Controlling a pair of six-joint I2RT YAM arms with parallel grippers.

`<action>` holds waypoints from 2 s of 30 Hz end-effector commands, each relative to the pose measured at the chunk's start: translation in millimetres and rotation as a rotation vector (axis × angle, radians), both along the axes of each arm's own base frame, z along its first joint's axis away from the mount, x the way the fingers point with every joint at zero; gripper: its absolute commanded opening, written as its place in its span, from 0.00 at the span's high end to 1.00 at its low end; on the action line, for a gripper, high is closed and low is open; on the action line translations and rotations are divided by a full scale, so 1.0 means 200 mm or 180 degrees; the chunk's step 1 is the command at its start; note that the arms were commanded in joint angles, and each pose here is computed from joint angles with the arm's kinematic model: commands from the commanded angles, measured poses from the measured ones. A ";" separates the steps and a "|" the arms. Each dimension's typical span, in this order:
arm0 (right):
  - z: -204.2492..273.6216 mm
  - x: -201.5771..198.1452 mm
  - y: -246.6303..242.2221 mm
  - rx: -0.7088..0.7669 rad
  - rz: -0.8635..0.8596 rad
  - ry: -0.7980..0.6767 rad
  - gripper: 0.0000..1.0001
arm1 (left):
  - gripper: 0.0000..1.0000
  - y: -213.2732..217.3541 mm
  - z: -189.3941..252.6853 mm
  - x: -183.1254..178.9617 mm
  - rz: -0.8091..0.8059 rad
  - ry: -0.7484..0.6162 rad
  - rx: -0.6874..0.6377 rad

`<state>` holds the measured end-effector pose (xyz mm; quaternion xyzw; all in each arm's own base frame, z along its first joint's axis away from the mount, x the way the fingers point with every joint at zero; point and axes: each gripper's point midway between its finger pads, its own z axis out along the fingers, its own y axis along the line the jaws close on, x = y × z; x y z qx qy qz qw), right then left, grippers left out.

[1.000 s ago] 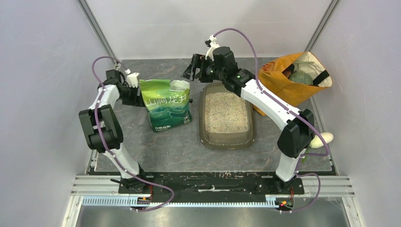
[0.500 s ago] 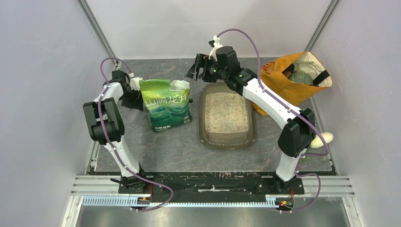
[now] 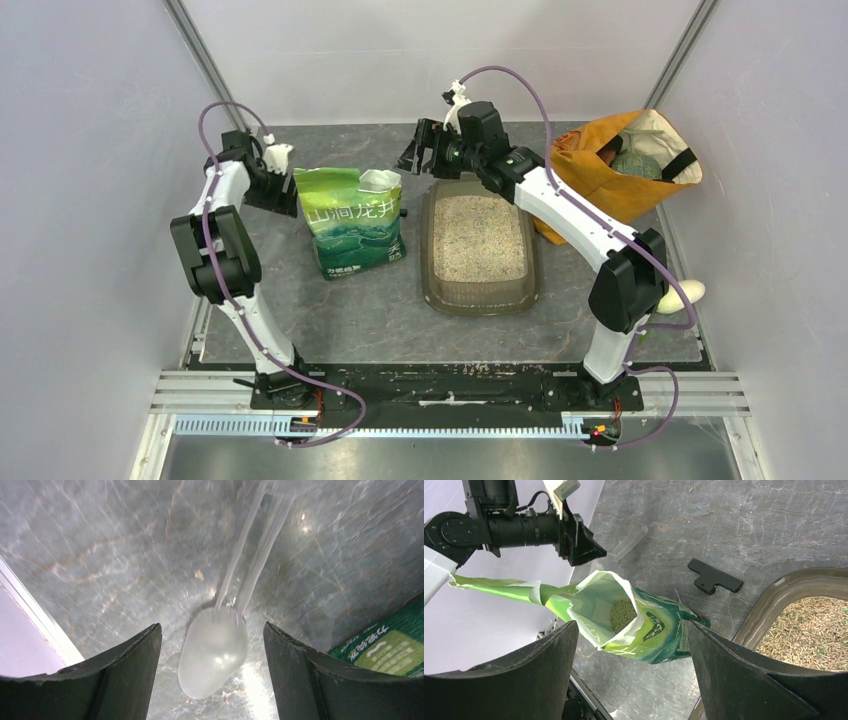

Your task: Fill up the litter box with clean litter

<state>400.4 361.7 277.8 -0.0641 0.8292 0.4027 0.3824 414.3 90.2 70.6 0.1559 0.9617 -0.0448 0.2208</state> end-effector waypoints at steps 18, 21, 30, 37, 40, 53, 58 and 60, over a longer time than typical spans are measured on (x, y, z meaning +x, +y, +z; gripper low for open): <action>0.15 0.02 -0.10 0.0075 -0.0008 -0.0264 0.13 | 0.46 -0.11 -0.24 0.09 -0.0210 0.0431 0.0147; 0.16 0.02 -0.11 0.0071 -0.0008 -0.0297 0.13 | 0.64 -0.07 -0.24 0.08 -0.0164 0.0432 0.0156; 0.22 -0.01 -0.11 0.0061 0.0129 -0.0443 0.13 | 0.96 0.11 0.00 0.14 0.0097 0.0126 0.0147; 0.33 -0.05 -0.15 -0.0055 0.0307 -0.0864 0.12 | 0.98 0.16 0.62 0.24 0.0233 -0.0681 0.0048; 0.41 -0.08 -0.22 -0.0148 0.0352 -0.1173 0.09 | 0.98 0.06 0.94 0.23 0.0207 -0.1119 -0.0121; 0.78 -0.60 -0.53 -0.0736 0.1216 -0.2710 0.03 | 0.98 -0.95 2.00 -0.41 -0.1525 -0.2343 -0.1423; 0.88 -0.84 -0.61 -0.0868 0.1548 -0.3213 0.03 | 0.98 -1.41 2.03 -0.85 -0.2649 -0.1926 -0.2345; 0.90 -0.96 -0.64 -0.0905 0.1810 -0.3363 0.03 | 0.98 -1.54 1.99 -1.00 -0.2957 -0.1620 -0.2607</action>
